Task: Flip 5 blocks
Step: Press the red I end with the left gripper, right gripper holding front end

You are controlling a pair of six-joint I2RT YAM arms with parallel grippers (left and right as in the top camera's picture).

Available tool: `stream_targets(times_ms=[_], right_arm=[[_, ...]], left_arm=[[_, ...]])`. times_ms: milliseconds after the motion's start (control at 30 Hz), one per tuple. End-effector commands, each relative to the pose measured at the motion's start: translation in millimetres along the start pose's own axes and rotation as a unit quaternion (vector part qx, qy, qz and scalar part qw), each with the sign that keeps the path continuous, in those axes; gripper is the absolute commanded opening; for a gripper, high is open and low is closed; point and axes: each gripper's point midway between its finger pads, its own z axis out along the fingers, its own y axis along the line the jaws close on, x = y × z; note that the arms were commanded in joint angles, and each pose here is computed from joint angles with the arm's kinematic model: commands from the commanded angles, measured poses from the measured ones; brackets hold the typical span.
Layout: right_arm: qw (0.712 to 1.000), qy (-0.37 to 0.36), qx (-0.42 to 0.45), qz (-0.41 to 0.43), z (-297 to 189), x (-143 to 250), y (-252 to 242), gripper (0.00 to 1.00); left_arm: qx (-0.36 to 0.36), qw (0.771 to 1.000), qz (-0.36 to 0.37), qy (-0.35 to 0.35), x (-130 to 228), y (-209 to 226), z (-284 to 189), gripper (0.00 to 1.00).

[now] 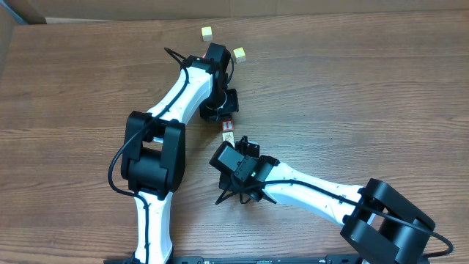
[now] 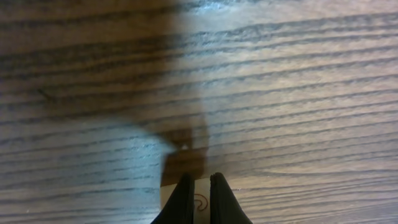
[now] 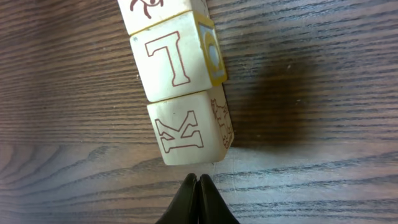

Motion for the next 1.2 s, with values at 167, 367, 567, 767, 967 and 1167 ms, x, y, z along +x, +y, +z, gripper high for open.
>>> stream_targets(times_ms=[167, 367, 567, 767, 967, 1167], right_arm=[[1.000, -0.007, 0.007, 0.003, 2.1, -1.6, -5.7, 0.04], [1.000, -0.014, 0.011, 0.003, 2.6, -3.9, -7.1, 0.04], [1.000, -0.015, 0.013, 0.003, 5.0, -4.2, -7.7, 0.04], [1.000, -0.014, 0.014, 0.003, 9.9, -4.0, -7.9, 0.04], [1.000, -0.016, 0.009, 0.003, 9.7, -5.1, -5.4, 0.04], [1.000, -0.007, 0.007, -0.006, -4.1, -5.2, 2.9, 0.04]], left_arm=[[-0.017, 1.000, 0.017, -0.002, -1.6, 4.6, -0.7, 0.04], [-0.026, 0.999, 0.019, -0.006, -3.1, 7.9, -0.9, 0.04], [-0.025, 0.999, 0.018, -0.005, -3.1, 8.1, -0.9, 0.04], [-0.025, 0.999, 0.018, -0.005, -3.2, 8.0, -0.9, 0.04], [-0.024, 1.000, 0.018, -0.010, -5.4, 7.2, -2.8, 0.04], [-0.008, 0.999, 0.019, -0.047, -22.0, -0.4, -31.1, 0.04]])
